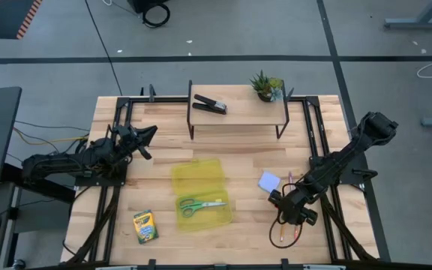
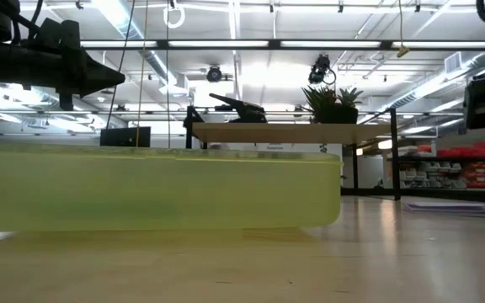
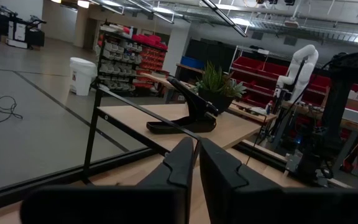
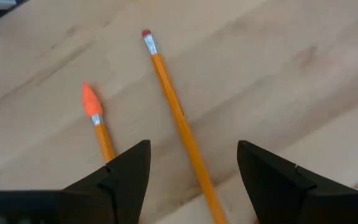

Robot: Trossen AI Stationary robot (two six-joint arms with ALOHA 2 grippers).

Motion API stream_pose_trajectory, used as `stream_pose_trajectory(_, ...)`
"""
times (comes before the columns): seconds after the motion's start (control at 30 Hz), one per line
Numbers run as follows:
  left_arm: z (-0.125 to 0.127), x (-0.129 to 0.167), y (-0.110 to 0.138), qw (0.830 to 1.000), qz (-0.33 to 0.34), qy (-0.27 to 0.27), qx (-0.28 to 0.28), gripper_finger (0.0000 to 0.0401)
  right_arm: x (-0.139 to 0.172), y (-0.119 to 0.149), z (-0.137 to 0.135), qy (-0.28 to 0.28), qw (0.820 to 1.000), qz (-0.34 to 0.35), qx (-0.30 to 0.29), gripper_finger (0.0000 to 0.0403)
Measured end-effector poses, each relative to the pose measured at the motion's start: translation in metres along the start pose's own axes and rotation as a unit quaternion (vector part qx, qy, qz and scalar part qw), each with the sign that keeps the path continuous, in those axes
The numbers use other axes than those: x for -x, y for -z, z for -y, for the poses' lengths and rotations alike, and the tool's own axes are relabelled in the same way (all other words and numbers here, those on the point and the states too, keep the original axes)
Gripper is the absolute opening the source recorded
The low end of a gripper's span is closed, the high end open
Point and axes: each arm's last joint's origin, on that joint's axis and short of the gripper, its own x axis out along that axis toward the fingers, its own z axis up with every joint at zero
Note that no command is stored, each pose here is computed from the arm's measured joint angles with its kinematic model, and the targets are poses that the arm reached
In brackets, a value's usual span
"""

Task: Pack school essentials
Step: Put the orange pencil into the yellow supply box

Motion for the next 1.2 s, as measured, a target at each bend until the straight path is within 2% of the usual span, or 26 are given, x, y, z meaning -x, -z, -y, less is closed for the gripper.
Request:
stream_pose_trajectory(0.63, 0.000, 0.000, 0.000, 1.000, 0.000, 0.000, 0.000, 0.0032, -0.021, 0.029, -0.005, -0.003, 0.999, 0.030, 0.012, 0.0240)
stream_pose_trajectory(0.97, 0.000, 0.000, 0.000, 1.000, 0.000, 0.000, 0.000, 0.0037, -0.024, 0.032, -0.005, 0.002, 0.998, 0.054, 0.026, 0.0196)
stream_pose_trajectory(1.2, 0.000, 0.000, 0.000, 1.000, 0.000, 0.000, 0.000, 0.0034, -0.024, 0.032, -0.005, 0.004, 0.997, 0.057, 0.059, 0.0139)
